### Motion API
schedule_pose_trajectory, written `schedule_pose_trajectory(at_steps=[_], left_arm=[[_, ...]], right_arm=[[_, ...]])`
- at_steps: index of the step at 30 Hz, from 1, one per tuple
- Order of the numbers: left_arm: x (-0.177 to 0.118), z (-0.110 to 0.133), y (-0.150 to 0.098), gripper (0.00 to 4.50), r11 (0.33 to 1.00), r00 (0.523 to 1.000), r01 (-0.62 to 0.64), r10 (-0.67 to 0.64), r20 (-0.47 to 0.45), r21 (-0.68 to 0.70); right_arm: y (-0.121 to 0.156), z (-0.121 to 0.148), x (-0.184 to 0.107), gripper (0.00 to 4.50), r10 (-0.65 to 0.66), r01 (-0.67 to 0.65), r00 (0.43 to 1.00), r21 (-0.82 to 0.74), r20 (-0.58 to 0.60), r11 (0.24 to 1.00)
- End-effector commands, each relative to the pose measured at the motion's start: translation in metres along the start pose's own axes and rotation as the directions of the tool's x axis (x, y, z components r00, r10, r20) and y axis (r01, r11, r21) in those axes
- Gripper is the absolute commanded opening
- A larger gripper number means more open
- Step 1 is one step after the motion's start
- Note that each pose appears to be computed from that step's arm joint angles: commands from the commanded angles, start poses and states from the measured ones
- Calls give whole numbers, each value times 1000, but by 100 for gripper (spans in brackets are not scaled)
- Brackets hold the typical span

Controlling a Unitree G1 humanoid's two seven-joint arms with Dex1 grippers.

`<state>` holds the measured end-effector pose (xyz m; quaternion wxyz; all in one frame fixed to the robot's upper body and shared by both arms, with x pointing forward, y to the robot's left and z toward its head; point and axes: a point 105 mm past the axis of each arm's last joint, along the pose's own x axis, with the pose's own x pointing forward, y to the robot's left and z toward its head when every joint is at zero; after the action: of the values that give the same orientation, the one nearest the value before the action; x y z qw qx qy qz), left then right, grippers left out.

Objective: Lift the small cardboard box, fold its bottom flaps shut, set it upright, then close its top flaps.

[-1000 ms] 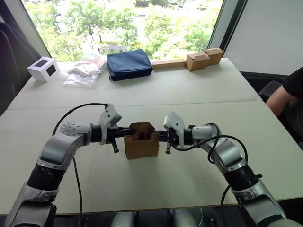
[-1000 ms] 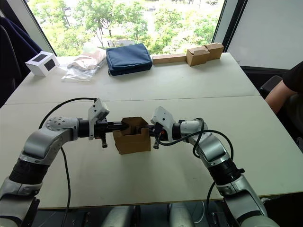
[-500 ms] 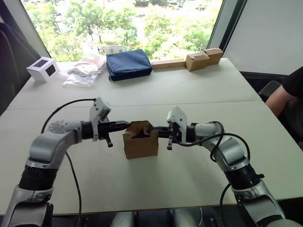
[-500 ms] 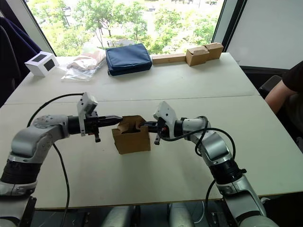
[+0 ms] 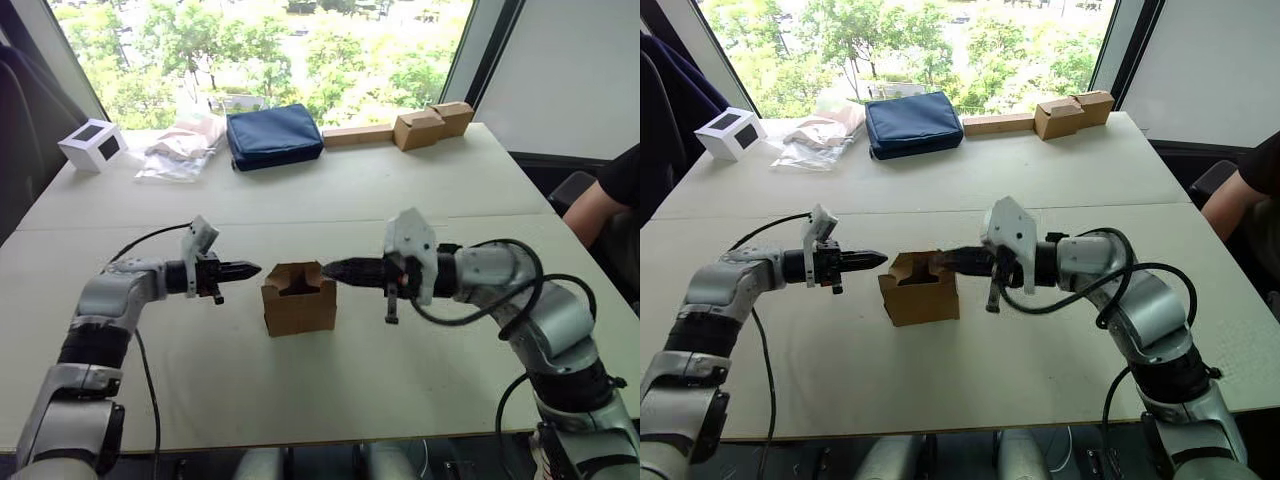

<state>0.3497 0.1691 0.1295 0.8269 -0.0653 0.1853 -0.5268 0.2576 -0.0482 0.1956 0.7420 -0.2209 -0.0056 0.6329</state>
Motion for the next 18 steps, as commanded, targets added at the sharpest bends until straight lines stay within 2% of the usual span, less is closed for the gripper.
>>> schedule_pose_trajectory(at_steps=[1, 7, 18], left_arm=[[3, -1, 5, 3, 998, 997, 61, -61, -37, -7], [16, -4, 9, 3, 993, 988, 115, -115, -104, -12], [31, -11, 6, 3, 986, 978, 166, -166, -126, -7]], right_arm=[[7, -3, 10, 0, 25, -29, 999, -94, -45, 995], [6, -3, 26, 0, -2, -4, 999, -151, -36, 988], [4, -13, 43, 0, 11, -20, 998, -157, -58, 987]])
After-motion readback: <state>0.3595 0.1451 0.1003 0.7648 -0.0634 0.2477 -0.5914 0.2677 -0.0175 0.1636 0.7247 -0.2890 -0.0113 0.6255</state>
